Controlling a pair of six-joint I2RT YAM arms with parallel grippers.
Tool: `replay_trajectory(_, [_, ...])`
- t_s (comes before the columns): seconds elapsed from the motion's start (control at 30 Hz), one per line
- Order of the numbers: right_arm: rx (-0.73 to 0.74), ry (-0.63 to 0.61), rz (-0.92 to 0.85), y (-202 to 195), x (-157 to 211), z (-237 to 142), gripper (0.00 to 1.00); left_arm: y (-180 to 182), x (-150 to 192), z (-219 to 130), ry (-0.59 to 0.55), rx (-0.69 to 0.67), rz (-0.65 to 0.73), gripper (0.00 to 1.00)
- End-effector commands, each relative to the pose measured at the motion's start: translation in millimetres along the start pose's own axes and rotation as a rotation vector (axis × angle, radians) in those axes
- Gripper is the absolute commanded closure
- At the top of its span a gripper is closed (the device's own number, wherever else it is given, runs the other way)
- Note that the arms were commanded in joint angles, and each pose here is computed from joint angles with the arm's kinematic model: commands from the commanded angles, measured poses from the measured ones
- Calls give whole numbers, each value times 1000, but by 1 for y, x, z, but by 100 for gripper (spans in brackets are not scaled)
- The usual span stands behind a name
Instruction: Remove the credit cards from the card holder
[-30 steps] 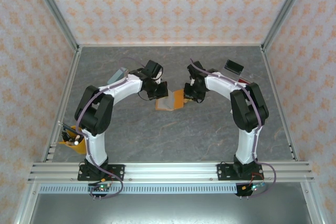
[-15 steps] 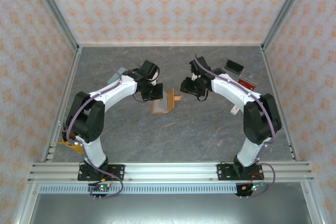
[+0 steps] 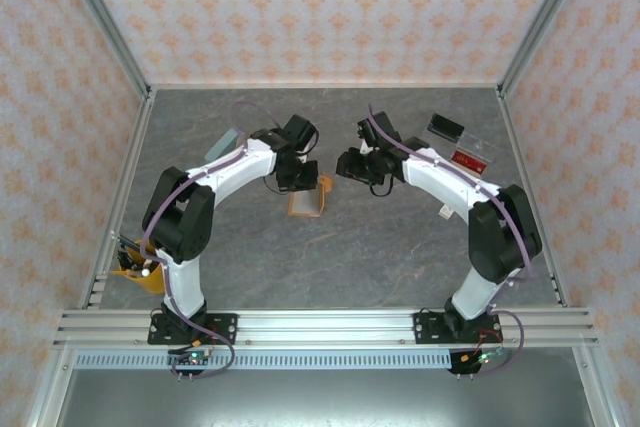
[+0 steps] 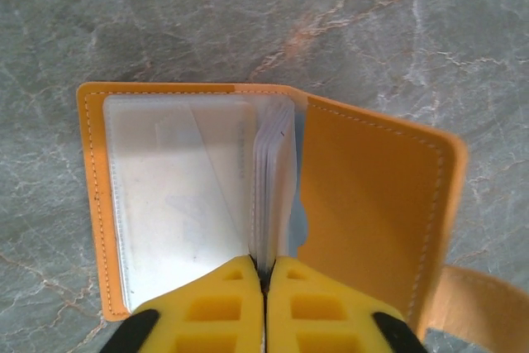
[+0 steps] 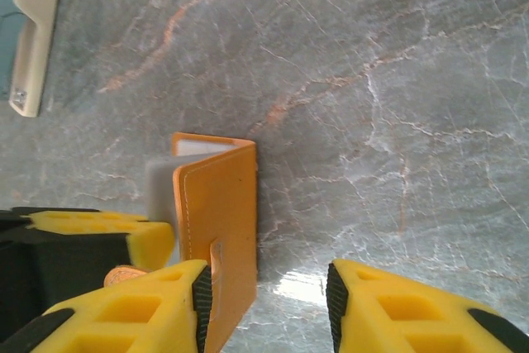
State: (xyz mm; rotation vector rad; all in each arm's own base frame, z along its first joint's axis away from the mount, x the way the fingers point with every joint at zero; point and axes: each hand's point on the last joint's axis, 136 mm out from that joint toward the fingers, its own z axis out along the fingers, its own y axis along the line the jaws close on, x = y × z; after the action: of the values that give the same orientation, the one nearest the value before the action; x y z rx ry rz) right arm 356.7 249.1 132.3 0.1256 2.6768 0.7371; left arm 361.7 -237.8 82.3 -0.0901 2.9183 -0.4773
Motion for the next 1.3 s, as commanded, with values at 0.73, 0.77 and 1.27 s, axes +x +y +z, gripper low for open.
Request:
replay_trajectory(0.73, [-5, -172, 112, -16, -20, -32, 62, -47, 4, 24, 50, 238, -46, 62])
replay_trajectory(0.77, [-8, -166, 113, -16, -19, -31, 62, -46, 2, 25, 42, 237, -53, 63])
replay_trajectory(1.27, [-21, 32, 123, -7, 0, 10, 84, -25, -6, 25, -17, 221, -111, 66])
